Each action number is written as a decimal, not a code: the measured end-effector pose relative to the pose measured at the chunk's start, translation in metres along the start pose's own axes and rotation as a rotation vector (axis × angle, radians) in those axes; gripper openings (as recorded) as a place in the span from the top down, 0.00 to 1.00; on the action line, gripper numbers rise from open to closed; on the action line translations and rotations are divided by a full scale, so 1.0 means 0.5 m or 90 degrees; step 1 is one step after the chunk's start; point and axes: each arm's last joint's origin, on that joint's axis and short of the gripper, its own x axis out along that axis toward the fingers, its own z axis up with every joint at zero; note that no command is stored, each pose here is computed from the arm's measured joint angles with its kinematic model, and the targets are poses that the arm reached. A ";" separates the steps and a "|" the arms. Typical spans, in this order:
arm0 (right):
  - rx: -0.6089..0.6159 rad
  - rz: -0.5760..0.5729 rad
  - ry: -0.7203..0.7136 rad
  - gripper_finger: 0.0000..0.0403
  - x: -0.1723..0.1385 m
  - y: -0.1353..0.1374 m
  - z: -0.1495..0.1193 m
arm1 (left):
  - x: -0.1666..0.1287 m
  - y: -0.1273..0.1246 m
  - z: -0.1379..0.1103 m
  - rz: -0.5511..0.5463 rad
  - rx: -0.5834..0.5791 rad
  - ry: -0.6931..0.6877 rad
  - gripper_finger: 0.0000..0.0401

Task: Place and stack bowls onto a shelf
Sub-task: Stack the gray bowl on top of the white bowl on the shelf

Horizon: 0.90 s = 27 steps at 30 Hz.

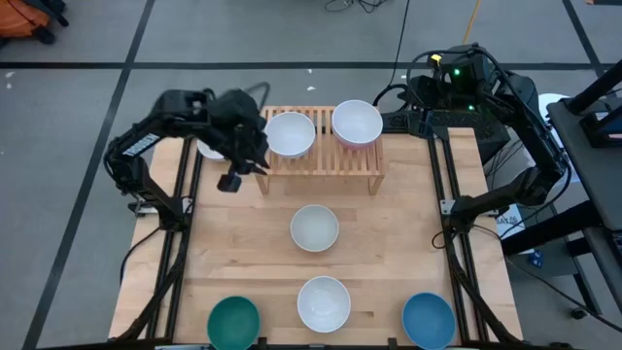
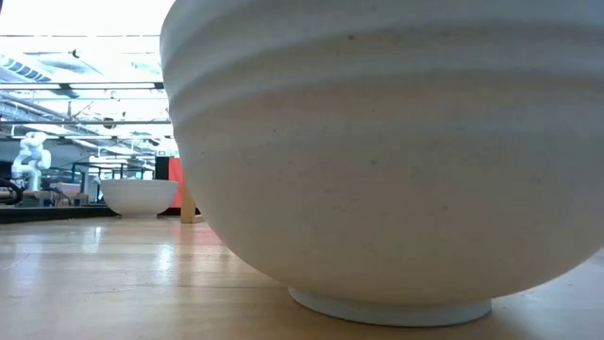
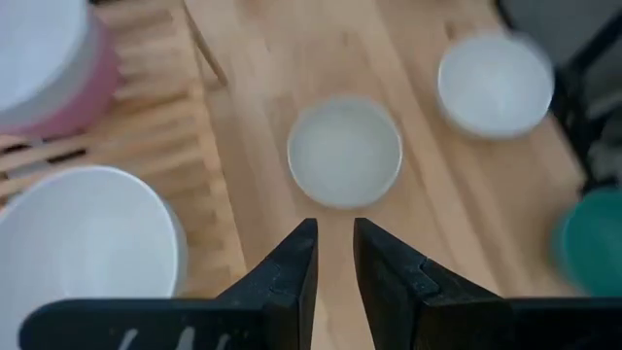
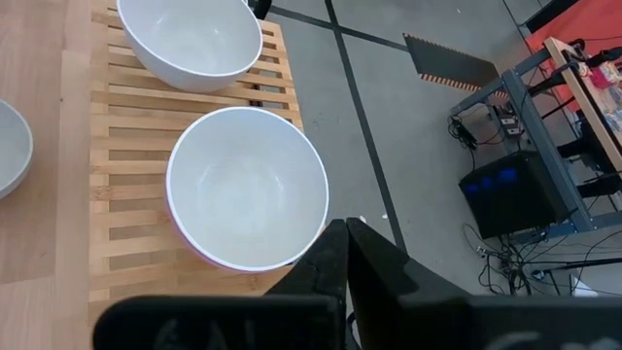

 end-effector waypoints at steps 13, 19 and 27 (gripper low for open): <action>0.020 0.000 -0.001 1.00 -0.001 0.000 0.000 | 0.200 -0.071 -0.044 -0.133 0.065 0.223 0.81; 0.035 -0.002 -0.003 1.00 -0.004 0.000 -0.001 | 0.259 -0.100 -0.036 -0.131 0.135 0.183 0.81; 0.035 -0.008 -0.013 1.00 -0.021 0.001 -0.005 | 0.319 -0.127 -0.026 -0.078 0.137 0.127 0.81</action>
